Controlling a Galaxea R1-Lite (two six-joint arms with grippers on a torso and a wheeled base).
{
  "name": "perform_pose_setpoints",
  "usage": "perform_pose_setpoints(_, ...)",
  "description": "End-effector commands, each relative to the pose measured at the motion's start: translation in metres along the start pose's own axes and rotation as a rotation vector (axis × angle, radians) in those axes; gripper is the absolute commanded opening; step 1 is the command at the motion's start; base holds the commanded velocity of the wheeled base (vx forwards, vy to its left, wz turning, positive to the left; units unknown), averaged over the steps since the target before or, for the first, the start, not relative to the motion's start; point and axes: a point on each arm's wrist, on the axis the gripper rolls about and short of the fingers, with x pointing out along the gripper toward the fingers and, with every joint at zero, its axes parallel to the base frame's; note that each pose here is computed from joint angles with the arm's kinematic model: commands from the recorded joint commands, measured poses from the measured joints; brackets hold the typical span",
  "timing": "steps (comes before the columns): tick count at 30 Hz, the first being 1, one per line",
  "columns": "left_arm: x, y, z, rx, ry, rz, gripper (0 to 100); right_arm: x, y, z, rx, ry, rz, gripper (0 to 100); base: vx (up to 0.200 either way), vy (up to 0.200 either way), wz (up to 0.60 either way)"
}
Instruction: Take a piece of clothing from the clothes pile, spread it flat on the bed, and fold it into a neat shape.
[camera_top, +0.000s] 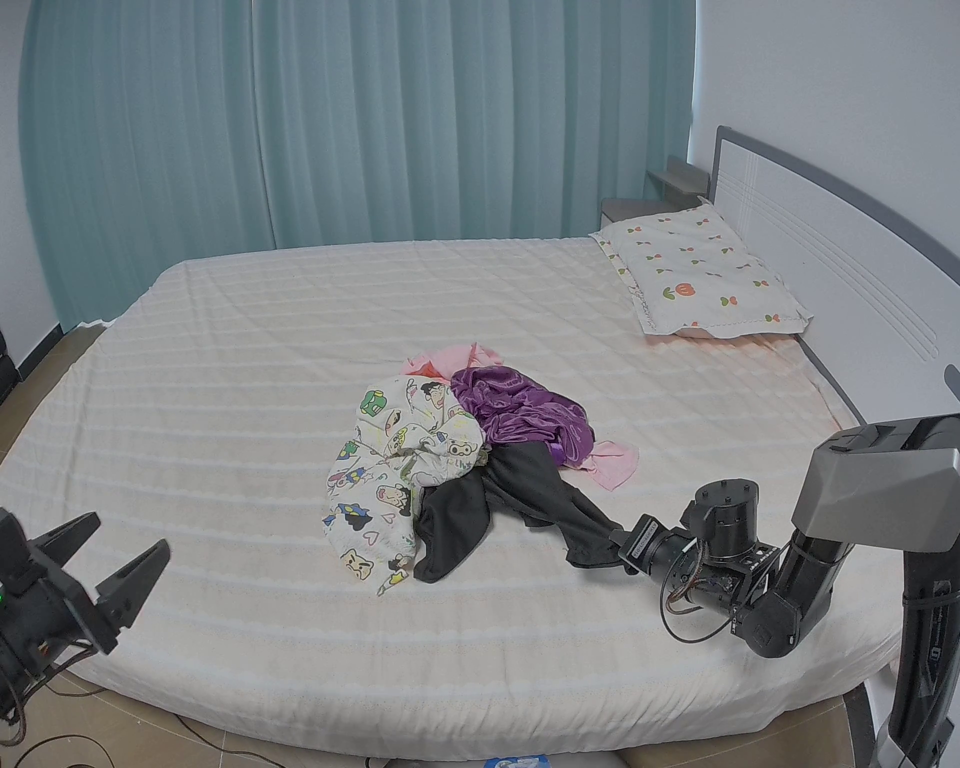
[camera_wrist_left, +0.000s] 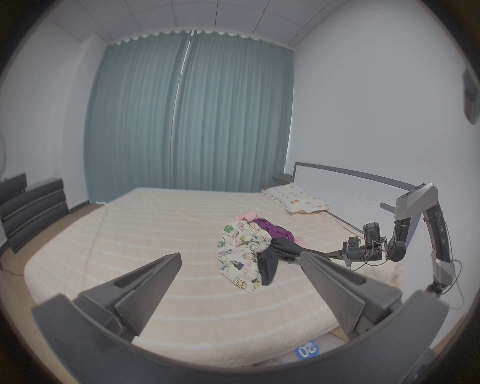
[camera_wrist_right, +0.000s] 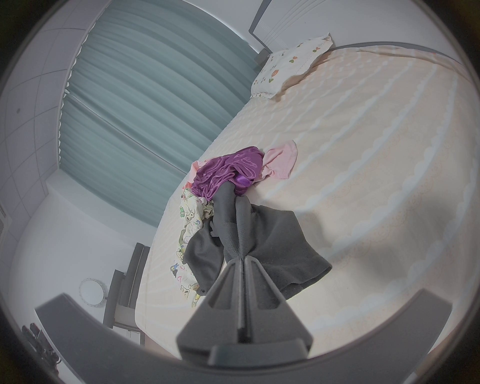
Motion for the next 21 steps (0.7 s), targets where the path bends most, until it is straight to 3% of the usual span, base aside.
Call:
perform_pose_setpoints(1, 0.179, -0.053, -0.061, -0.157, 0.337, 0.006, 100, -0.012, 0.005, 0.003, 0.021, -0.023, 0.038, 0, 0.0, 0.0, 0.0)
perform_pose_setpoints(6, 0.23, -0.07, -0.084, -0.261, 0.378, 0.028, 100, -0.012, 0.004, 0.004, 0.02, -0.026, 0.034, 0, 0.0, 0.0, 0.0)
perform_pose_setpoints(12, 0.272, -0.088, -0.132, -0.255, 0.458, 0.065, 100, -0.012, 0.006, 0.003, 0.019, -0.028, 0.038, 0, 0.0, 0.0, 0.0)
perform_pose_setpoints(21, 0.309, -0.111, -0.16, -0.288, 0.496, 0.059, 100, -0.015, 0.007, 0.004, 0.017, -0.033, 0.038, 0, 0.0, 0.0, 0.0)
